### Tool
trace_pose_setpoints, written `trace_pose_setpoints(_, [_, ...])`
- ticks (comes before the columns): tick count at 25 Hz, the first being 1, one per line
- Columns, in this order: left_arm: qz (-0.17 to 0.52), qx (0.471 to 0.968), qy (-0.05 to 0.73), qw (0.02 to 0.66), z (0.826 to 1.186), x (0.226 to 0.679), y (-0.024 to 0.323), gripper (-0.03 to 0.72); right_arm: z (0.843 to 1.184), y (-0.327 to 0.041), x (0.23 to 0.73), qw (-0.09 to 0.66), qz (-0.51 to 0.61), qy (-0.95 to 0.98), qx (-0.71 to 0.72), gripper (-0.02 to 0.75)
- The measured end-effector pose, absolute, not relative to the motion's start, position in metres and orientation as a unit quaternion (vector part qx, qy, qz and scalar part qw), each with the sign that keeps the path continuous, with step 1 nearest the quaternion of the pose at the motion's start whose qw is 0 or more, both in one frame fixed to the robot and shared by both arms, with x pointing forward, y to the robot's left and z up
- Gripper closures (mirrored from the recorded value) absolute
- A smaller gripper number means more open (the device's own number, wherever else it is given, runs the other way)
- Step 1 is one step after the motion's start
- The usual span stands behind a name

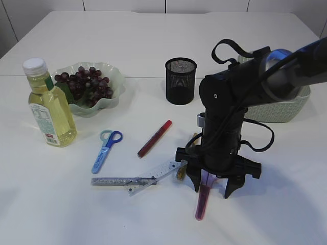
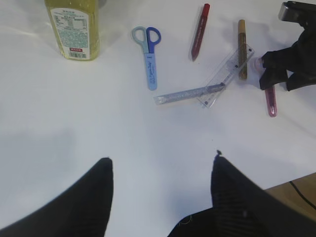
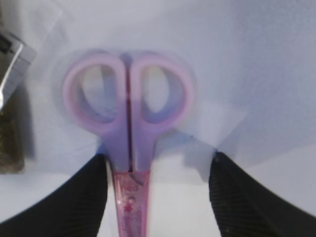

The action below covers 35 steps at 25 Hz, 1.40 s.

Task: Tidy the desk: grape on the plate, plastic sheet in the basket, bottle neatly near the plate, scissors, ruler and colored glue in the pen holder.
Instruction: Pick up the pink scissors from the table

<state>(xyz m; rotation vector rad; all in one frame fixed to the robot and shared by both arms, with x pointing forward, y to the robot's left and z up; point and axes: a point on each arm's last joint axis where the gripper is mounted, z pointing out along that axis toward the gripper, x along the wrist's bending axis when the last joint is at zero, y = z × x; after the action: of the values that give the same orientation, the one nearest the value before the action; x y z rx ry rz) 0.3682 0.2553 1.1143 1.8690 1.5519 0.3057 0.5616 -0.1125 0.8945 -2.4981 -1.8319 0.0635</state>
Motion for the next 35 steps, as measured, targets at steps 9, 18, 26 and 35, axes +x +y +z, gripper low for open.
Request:
trace_pose_setpoints(9, [0.117, 0.718, 0.596, 0.340, 1.1143, 0.3682, 0.2553, 0.231, 0.8944, -0.1122, 0.5625, 0.020, 0.016, -0.591, -0.806, 0.275])
trace_pose_setpoints(18, [0.117, 0.718, 0.596, 0.340, 1.1143, 0.3682, 0.2553, 0.231, 0.8943, -0.1123, 0.5640, 0.015, 0.009, -0.619, -0.786, 0.365])
trace_pose_setpoints(26, [0.117, 0.718, 0.596, 0.340, 1.1143, 0.3682, 0.2553, 0.232, 0.8944, -0.1119, 0.5640, 0.017, 0.008, -0.624, -0.781, 0.391])
trace_pose_setpoints(35, [0.117, 0.718, 0.596, 0.340, 1.1143, 0.3682, 0.2553, 0.232, 0.8942, -0.1113, 0.5638, 0.020, 0.006, -0.637, -0.770, 0.531])
